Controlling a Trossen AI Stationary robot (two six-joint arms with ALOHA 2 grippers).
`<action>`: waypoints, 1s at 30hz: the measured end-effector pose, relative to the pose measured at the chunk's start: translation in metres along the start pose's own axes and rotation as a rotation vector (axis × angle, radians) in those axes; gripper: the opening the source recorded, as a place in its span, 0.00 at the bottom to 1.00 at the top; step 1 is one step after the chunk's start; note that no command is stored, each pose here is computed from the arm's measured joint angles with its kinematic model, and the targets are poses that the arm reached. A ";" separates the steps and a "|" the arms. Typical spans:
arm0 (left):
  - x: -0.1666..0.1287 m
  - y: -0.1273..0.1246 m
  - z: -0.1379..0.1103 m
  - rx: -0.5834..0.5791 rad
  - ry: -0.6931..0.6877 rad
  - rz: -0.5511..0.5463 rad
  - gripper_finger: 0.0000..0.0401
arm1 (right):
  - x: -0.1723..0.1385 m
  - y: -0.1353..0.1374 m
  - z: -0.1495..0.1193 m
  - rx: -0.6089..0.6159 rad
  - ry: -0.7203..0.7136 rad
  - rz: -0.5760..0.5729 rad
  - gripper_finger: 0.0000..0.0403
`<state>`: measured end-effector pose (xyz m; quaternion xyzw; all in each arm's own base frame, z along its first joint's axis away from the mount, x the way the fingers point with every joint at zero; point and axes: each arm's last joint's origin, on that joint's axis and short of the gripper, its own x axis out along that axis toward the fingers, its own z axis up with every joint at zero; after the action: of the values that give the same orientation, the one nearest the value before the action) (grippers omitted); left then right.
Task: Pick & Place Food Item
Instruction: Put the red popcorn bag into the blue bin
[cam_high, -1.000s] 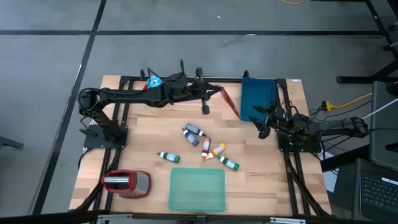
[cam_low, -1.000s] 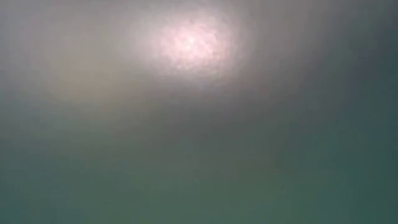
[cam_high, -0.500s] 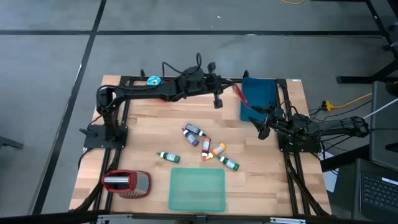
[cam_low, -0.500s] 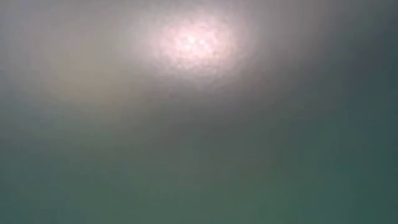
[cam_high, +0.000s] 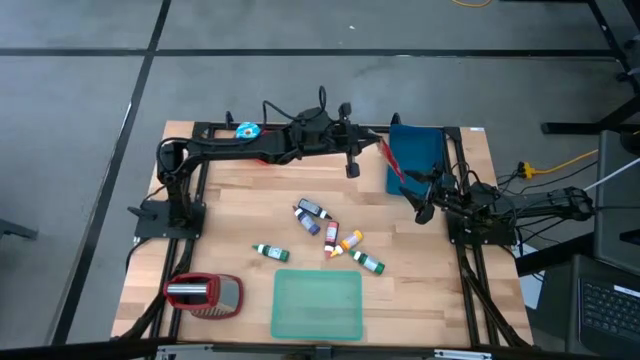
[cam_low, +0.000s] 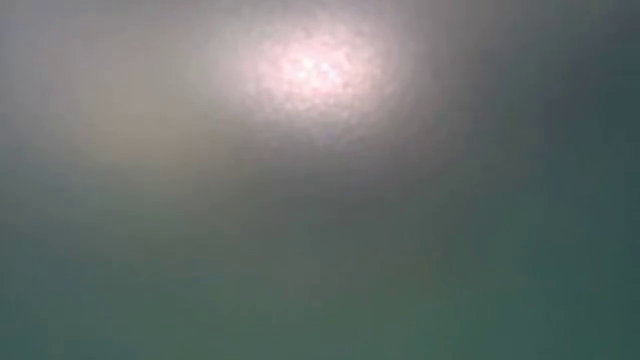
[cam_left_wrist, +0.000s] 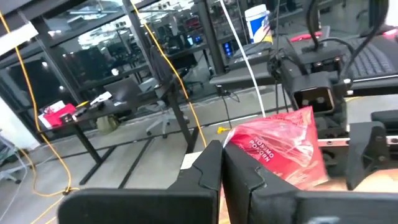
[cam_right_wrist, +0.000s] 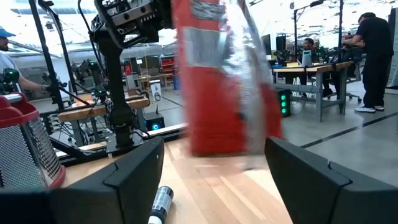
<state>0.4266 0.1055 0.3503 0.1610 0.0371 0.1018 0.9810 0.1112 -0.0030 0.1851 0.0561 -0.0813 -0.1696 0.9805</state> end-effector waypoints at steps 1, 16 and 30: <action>0.001 -0.002 -0.001 -0.002 -0.005 -0.004 0.01 | 0.000 0.000 0.000 0.000 0.000 0.000 0.70; 0.004 -0.017 0.003 -0.036 -0.057 -0.092 0.01 | 0.000 0.000 0.000 0.002 -0.002 -0.005 0.70; 0.004 -0.025 0.002 -0.065 -0.044 -0.159 0.01 | 0.000 0.000 0.003 -0.013 -0.029 -0.021 0.66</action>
<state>0.4354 0.0829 0.3443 0.1280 0.0247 0.0211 0.9912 0.1104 -0.0037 0.1879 0.0481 -0.0937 -0.1812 0.9778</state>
